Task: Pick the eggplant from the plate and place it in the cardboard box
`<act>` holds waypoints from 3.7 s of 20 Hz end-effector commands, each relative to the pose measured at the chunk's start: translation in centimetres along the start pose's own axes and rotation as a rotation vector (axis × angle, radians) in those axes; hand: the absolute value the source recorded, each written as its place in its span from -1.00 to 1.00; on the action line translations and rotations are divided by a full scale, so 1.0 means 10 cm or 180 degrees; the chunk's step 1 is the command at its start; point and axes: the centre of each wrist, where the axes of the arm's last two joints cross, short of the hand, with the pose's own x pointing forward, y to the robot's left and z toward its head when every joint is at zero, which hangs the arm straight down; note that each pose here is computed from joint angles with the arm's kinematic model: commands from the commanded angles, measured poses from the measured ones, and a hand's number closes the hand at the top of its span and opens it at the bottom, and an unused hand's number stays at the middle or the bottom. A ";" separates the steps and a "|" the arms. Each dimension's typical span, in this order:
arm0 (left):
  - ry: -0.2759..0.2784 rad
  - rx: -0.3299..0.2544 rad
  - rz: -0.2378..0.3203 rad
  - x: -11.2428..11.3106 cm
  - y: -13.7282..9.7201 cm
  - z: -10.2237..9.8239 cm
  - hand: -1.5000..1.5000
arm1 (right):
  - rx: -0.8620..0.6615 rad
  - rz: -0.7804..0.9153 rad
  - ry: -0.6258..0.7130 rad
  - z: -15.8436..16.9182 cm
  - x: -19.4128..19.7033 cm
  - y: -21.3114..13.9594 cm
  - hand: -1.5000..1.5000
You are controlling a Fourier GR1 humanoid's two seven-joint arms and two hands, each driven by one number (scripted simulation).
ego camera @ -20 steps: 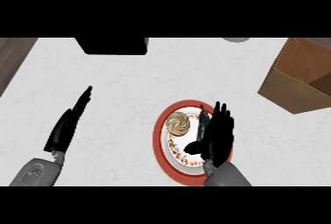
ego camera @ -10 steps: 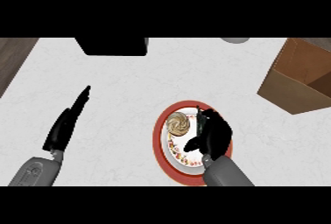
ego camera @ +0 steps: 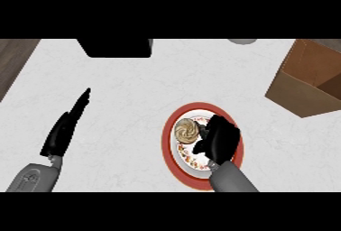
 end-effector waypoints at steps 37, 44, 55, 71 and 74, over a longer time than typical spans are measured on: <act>0.0038 0.0099 -0.0010 -0.01 0.14 0.01 0.00 | -0.0649 0.0805 0.0907 -2.41 0.55 -2.42 1.00; 0.0040 0.0010 0.0013 0.03 -0.11 -0.04 0.00 | -0.0375 0.0959 0.1204 -2.70 -0.28 -2.14 1.00; -0.0025 0.0006 0.0031 0.07 -0.18 0.06 0.00 | 0.0547 0.0071 0.1169 -2.71 -0.92 -1.60 -1.00; -0.0004 -0.0012 0.0024 -0.04 -0.01 0.00 0.00 | -0.1005 -0.2273 0.1032 -2.74 -1.33 -1.69 -1.00; -0.0018 -0.0046 0.0043 -0.01 0.09 0.05 0.00 | -0.1323 -0.2432 0.1026 -2.70 -1.77 -1.77 -1.00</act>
